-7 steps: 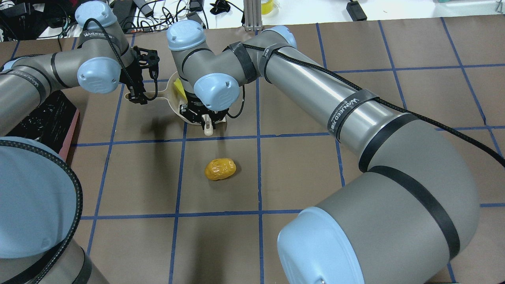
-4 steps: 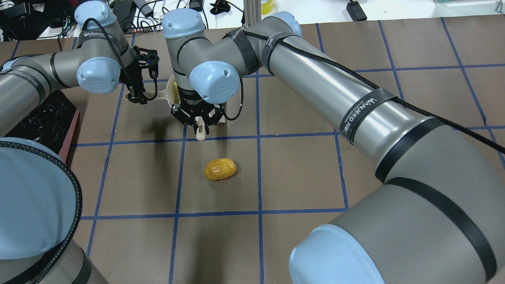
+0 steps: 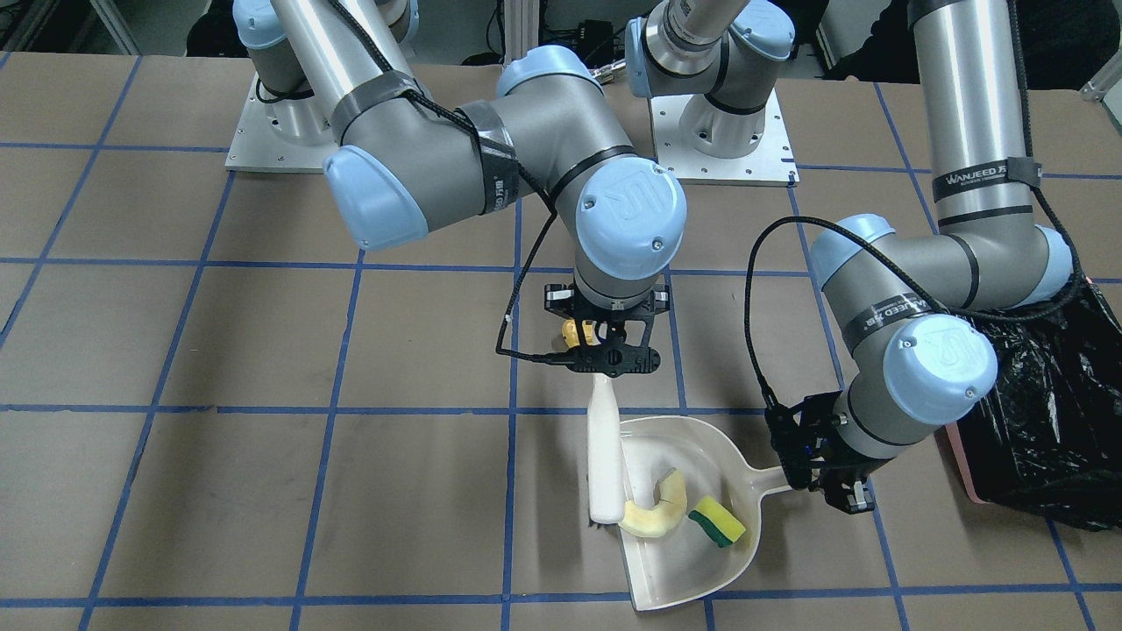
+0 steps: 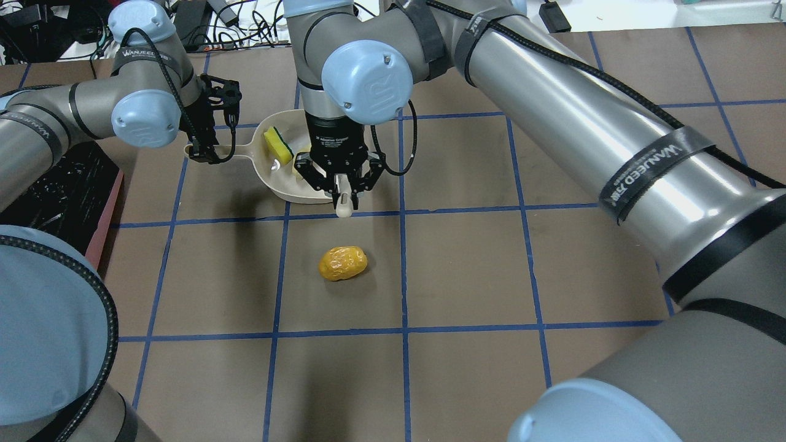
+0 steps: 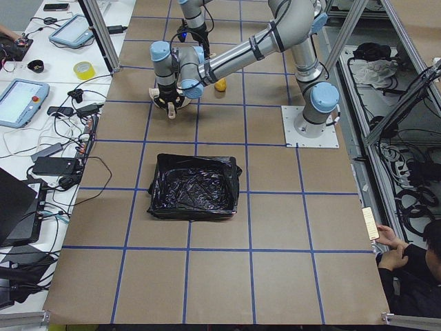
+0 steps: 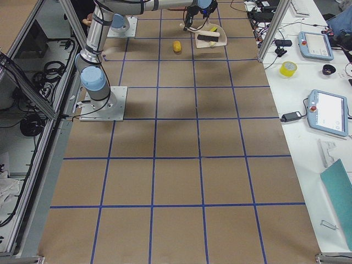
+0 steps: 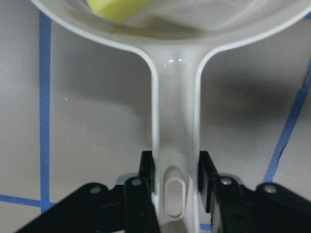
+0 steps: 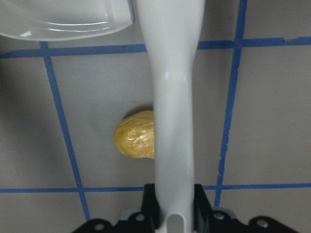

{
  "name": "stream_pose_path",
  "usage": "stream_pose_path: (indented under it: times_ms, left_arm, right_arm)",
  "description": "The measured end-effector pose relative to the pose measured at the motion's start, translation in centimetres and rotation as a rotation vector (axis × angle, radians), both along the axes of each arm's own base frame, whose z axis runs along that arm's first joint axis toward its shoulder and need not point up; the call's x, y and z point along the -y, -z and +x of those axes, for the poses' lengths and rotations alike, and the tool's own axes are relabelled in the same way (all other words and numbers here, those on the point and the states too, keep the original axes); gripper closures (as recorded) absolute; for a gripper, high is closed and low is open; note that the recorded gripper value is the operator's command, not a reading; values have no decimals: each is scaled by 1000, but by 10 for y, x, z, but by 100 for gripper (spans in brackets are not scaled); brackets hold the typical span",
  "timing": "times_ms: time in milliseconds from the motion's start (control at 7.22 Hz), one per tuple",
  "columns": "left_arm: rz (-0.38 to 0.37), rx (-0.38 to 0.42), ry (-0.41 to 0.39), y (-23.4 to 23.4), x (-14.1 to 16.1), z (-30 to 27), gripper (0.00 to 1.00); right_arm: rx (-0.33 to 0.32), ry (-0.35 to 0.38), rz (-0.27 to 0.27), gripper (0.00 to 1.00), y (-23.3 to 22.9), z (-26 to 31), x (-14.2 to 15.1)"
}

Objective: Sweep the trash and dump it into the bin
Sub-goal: 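Move the brush with the right gripper behind the yellow potato toy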

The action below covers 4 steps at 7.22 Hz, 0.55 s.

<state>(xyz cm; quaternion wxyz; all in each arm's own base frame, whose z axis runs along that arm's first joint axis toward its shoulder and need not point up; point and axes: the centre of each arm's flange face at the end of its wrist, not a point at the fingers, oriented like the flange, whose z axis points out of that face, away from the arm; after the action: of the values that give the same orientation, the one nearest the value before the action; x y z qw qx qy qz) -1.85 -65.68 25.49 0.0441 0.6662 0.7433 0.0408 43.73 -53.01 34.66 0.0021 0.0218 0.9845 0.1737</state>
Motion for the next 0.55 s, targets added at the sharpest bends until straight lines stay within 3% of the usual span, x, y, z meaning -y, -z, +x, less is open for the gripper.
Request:
stream_pose_path:
  times_ms: [277, 554]
  left_arm:
    - [30, 18, 77, -6, -26, 27, 100]
    - [60, 18, 132, -10, -65, 52, 100]
  right_arm:
    - [-79, 38, 67, 100, -6, -39, -49]
    - [-139, 149, 101, 100, 0, -71, -118]
